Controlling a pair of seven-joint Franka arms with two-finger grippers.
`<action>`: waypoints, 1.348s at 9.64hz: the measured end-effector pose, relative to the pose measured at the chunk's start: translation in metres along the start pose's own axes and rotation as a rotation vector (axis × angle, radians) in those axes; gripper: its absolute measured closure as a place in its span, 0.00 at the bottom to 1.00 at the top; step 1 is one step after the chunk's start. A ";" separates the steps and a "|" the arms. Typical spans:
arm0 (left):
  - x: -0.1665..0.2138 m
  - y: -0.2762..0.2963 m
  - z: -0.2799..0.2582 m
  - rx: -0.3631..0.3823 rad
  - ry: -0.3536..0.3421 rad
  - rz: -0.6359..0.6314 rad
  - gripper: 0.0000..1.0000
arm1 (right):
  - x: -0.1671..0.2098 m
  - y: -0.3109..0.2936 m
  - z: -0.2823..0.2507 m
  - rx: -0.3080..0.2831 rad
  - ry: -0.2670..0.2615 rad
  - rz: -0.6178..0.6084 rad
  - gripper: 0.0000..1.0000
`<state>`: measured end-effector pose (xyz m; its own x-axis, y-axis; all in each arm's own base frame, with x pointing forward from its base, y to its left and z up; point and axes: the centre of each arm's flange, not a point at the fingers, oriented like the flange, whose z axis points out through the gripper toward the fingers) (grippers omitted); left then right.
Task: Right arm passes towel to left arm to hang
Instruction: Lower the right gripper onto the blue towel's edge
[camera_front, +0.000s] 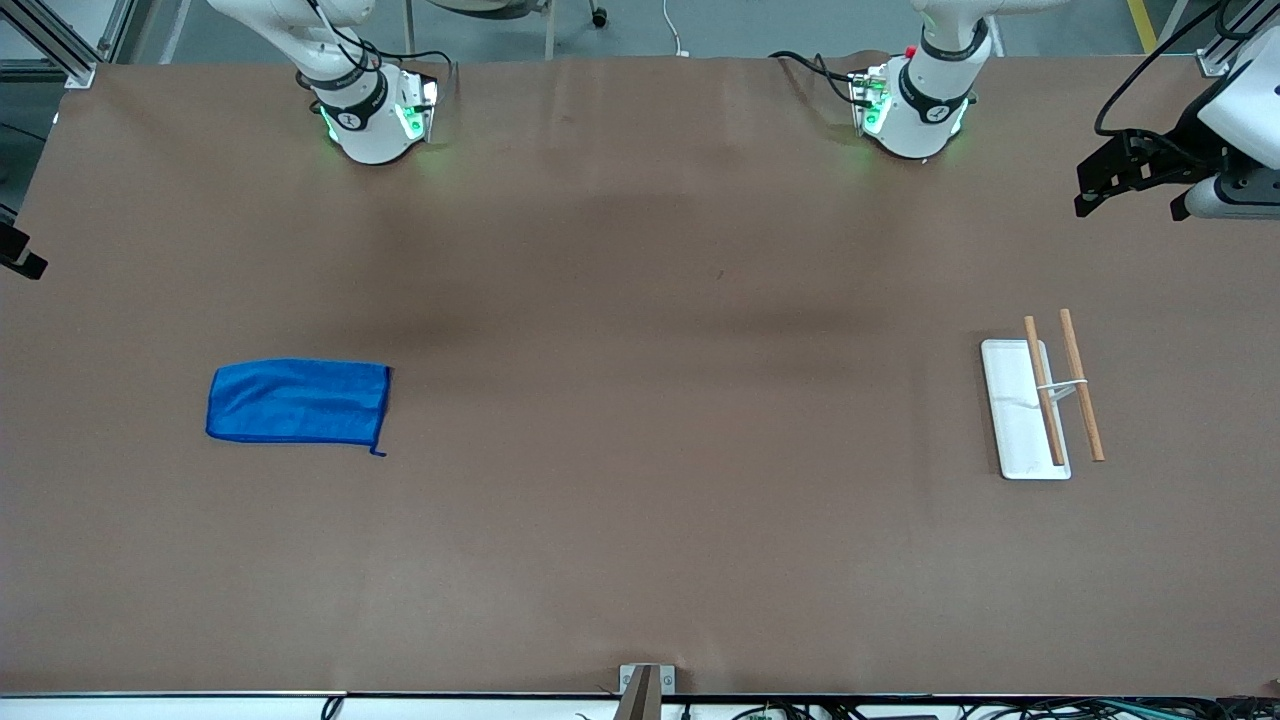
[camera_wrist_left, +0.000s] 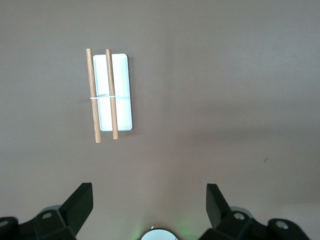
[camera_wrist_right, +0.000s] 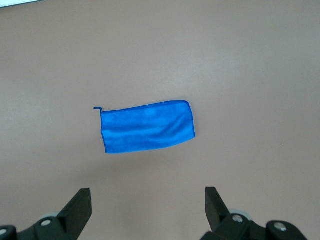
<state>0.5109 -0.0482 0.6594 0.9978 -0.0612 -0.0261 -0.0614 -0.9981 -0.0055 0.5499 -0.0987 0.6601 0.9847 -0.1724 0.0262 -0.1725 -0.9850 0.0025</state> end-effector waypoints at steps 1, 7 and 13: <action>0.000 0.000 0.001 0.000 -0.002 0.000 0.00 | 0.000 0.000 0.000 0.000 0.000 0.000 0.00; 0.004 -0.005 -0.004 0.014 0.010 -0.007 0.00 | 0.013 -0.003 0.037 0.000 -0.068 -0.055 0.00; 0.018 0.000 0.000 0.009 0.007 0.015 0.00 | 0.038 -0.030 0.288 -0.006 -0.044 -0.114 0.00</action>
<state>0.5286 -0.0493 0.6590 0.9969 -0.0766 -0.0189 -0.0769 -0.9969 -0.0137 0.6000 -0.0776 0.3730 0.9981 -0.0595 -0.0188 -0.0593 -0.9982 0.0093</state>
